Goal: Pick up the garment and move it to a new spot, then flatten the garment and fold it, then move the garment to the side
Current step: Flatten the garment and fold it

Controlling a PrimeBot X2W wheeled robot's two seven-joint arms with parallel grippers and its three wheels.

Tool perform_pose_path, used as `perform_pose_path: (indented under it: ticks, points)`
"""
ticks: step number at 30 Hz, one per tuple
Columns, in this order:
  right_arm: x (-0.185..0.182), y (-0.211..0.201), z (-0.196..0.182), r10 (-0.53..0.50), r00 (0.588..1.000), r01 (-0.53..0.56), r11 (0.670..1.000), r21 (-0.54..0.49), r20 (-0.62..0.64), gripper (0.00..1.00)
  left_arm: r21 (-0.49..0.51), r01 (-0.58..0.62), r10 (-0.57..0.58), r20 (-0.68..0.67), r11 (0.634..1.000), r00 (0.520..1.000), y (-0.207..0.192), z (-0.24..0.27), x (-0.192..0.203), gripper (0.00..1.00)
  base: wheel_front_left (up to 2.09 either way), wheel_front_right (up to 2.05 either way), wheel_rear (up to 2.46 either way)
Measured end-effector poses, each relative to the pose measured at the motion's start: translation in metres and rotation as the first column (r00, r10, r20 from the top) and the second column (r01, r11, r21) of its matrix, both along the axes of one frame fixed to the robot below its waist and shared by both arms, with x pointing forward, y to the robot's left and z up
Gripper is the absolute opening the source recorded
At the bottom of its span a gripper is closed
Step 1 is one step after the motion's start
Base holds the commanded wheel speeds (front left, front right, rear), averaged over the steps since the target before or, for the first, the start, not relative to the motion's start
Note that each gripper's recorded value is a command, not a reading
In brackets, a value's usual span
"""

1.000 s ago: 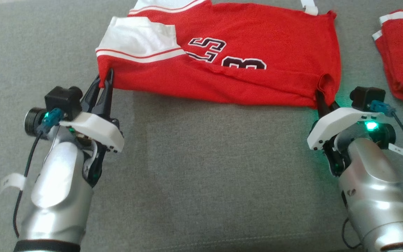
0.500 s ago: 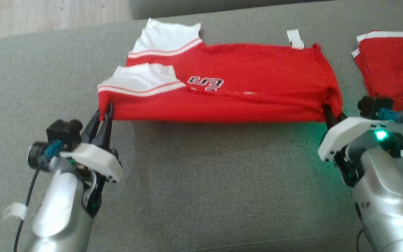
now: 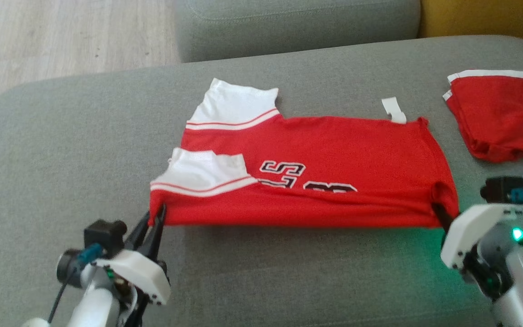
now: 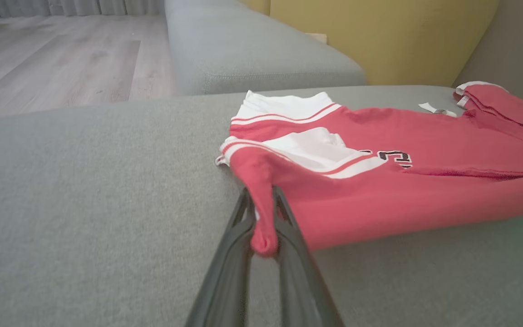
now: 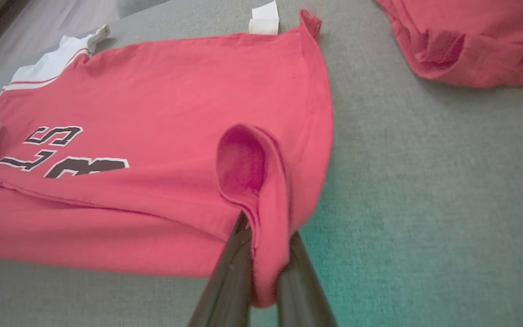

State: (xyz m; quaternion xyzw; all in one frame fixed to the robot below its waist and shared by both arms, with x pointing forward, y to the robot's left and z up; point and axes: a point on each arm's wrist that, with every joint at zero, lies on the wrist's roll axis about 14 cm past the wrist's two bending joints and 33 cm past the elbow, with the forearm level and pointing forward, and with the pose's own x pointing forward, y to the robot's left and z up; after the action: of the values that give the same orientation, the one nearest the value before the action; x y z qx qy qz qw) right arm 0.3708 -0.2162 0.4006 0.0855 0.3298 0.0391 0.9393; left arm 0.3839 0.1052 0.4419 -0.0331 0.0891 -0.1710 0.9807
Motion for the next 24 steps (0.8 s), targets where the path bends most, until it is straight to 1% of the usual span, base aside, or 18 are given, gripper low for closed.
perform_pose_path:
  ticks: [6, 7, 8, 10, 11, 12, 13, 15, 17, 19, 20, 24]
  points:
    - [-0.026, 0.003, -0.009, 0.009, 0.997, -0.007, 1.0, 0.028, -0.07, 0.0, 0.024, 0.035, -0.033, -0.081, 0.999, 0.996, -0.006, -0.02, -0.016, 0.0, 0.0, 0.0, 0.0]
    - [-0.027, 0.003, -0.009, 0.006, 0.997, -0.004, 0.999, 0.032, -0.072, 0.35, 0.027, 0.038, -0.036, -0.088, 0.999, 0.995, -0.007, -0.022, -0.017, 0.0, 0.0, 0.0, 0.0]
    - [-0.028, 0.004, -0.009, 0.003, 0.998, -0.001, 0.999, 0.035, -0.069, 1.0, 0.031, 0.041, -0.037, -0.097, 0.999, 0.995, -0.007, -0.025, -0.017, 0.0, 0.0, 0.0, 0.0]
    - [-0.028, 0.002, -0.007, -0.016, 0.998, 0.018, 0.999, 0.04, -0.054, 1.0, 0.055, 0.048, -0.041, -0.116, 0.997, 0.992, -0.007, -0.033, -0.019, 0.0, 0.0, 0.0, 0.0]
    - [-0.026, 0.001, -0.003, -0.028, 0.999, 0.029, 0.999, 0.043, -0.033, 1.0, 0.065, 0.05, -0.042, -0.12, 0.997, 0.992, -0.008, -0.036, -0.02, 0.26, 0.0, 0.0, 0.0]
    - [-0.022, 0.001, 0.002, -0.04, 0.999, 0.04, 0.998, 0.047, -0.003, 1.0, 0.065, 0.049, -0.04, -0.123, 0.997, 0.992, -0.008, -0.038, -0.02, 0.58, 0.0, 0.0, 0.0]
    - [-0.018, 0.0, 0.009, -0.052, 0.998, 0.051, 0.997, 0.051, 0.035, 1.0, 0.066, 0.042, -0.034, -0.12, 0.997, 0.992, -0.007, -0.039, -0.019, 1.0, 0.0, 0.0, 0.0]
    - [-0.007, 0.002, 0.028, -0.069, 0.987, 0.061, 0.996, 0.065, 0.143, 1.0, 0.063, 0.023, -0.017, -0.102, 0.998, 0.995, -0.005, -0.037, -0.015, 1.0, 0.0, 0.0, 0.0]
    - [0.003, 0.003, 0.047, -0.1, 0.965, 0.079, 0.992, 0.097, 0.243, 1.0, 0.045, -0.007, 0.01, -0.069, 0.999, 0.998, -0.002, -0.029, -0.005, 1.0, 0.0, 0.0, 0.0]
    - [0.01, 0.001, 0.06, -0.123, 0.94, 0.092, 0.99, 0.11, 0.317, 1.0, 0.028, -0.015, 0.016, -0.025, 0.999, 1.0, -0.003, -0.017, 0.006, 1.0, 0.0, 0.0, 0.0]
    - [0.01, 0.001, 0.06, -0.123, 0.94, 0.092, 0.99, 0.11, 0.317, 1.0, 0.028, -0.015, 0.016, -0.025, 0.999, 1.0, -0.003, -0.017, 0.006, 1.0, 0.0, 0.0, 0.0]
    - [0.014, -0.001, 0.07, -0.145, 0.906, 0.108, 0.988, 0.113, 0.397, 1.0, -0.035, -0.031, 0.035, 0.093, 0.999, 0.995, -0.009, 0.022, 0.032, 1.0, 0.0, 0.0, 0.0]
